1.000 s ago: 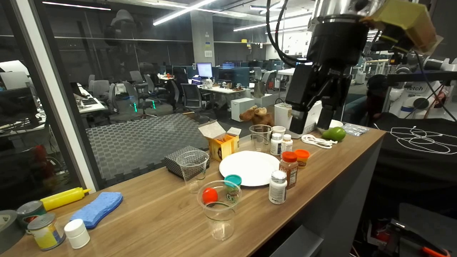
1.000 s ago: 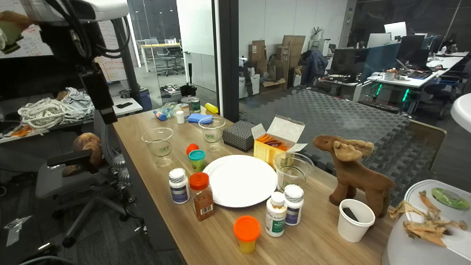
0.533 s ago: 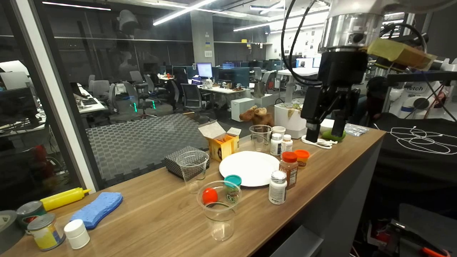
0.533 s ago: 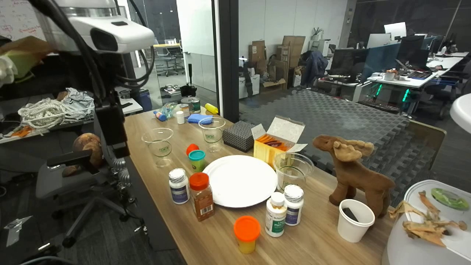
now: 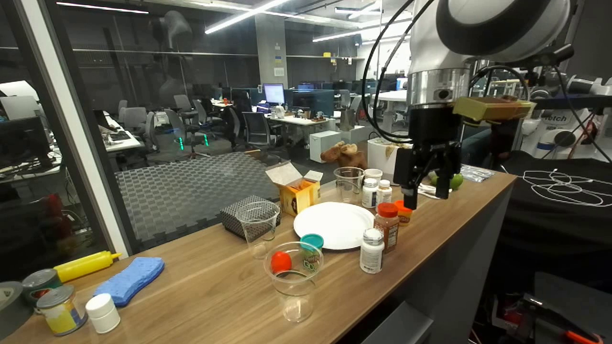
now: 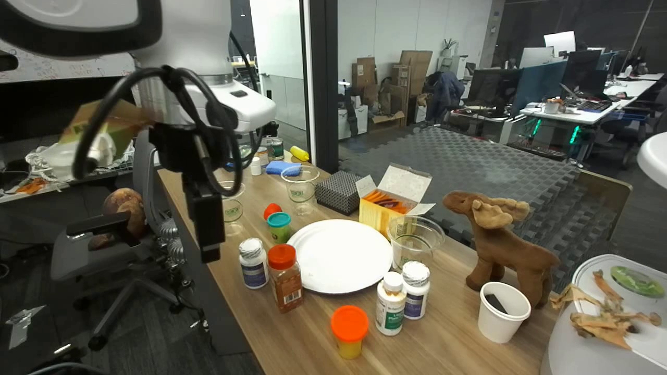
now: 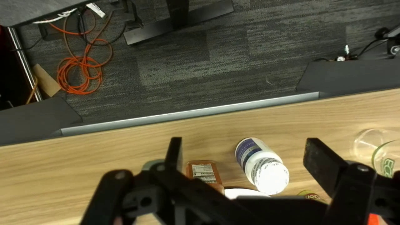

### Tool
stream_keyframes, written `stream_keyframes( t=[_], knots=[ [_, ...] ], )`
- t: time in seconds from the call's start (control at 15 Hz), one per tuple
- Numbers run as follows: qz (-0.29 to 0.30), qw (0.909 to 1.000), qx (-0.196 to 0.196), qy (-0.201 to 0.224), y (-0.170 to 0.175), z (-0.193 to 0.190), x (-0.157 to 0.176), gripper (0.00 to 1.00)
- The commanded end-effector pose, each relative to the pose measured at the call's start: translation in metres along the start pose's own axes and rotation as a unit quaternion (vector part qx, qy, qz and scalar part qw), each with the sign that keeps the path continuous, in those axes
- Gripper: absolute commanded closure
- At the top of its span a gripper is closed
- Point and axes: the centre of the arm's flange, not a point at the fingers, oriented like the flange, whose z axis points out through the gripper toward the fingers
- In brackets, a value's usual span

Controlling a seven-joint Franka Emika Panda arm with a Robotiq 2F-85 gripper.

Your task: Put three bottles on the white plate then stack clear cups together then put the rest of the bottles on the white plate

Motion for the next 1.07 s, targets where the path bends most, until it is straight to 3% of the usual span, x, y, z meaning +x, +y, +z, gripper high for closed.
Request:
stream_keyframes(
  t=[0.0,0.67,0.8,1.0],
  knots=[
    [-0.008,0.9998,-0.003,0.016,0.004,0.007,0.044,0.0],
    [0.019,0.9995,-0.003,0.026,0.023,0.041,0.089,0.0],
    [0.021,0.9993,-0.003,0.03,0.023,0.043,0.093,0.27],
    [0.021,0.9992,-0.006,0.033,0.022,0.046,0.098,0.51]
  ],
)
